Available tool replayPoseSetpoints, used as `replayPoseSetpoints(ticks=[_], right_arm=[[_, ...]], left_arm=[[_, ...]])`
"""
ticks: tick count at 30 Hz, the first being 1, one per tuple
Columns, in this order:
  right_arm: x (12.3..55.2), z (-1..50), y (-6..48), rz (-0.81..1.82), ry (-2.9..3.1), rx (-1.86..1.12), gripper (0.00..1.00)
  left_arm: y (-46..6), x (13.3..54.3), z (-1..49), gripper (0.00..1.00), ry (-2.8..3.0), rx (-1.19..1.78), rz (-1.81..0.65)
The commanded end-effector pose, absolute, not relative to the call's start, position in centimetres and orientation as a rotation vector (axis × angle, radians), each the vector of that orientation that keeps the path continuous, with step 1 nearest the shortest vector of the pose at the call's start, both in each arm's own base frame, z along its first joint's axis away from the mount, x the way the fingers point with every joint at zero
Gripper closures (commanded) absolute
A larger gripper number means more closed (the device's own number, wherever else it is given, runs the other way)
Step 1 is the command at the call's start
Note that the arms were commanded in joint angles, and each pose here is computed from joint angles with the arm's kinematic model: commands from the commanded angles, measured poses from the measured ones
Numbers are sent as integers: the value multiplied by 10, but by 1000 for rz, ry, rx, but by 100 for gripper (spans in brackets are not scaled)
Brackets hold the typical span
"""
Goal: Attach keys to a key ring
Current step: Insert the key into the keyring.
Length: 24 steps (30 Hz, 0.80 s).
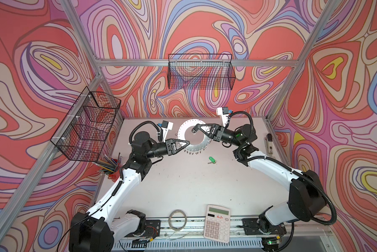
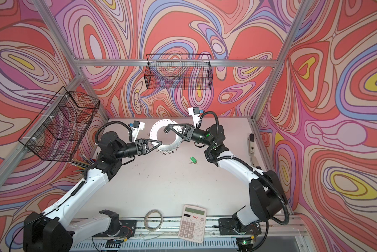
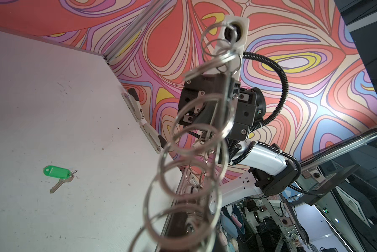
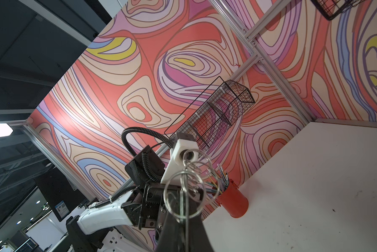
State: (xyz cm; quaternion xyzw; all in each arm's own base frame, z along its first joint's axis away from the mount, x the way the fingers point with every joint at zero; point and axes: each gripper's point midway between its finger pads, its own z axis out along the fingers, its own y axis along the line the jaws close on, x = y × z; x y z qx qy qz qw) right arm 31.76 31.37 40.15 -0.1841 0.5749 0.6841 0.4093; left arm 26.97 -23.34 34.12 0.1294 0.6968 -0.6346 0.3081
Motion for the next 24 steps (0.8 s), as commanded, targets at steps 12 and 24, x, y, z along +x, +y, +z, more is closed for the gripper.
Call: replayPoseSetpoints(ticks=[12,24], right_arm=[[310,416,309,1563,1429,-552,100],[345,356,278,327,1515,-730,100]], left_arm=[[-219,275,343,65,1892,295,-1624],[-170,294,367,44,1982,10,-1537]])
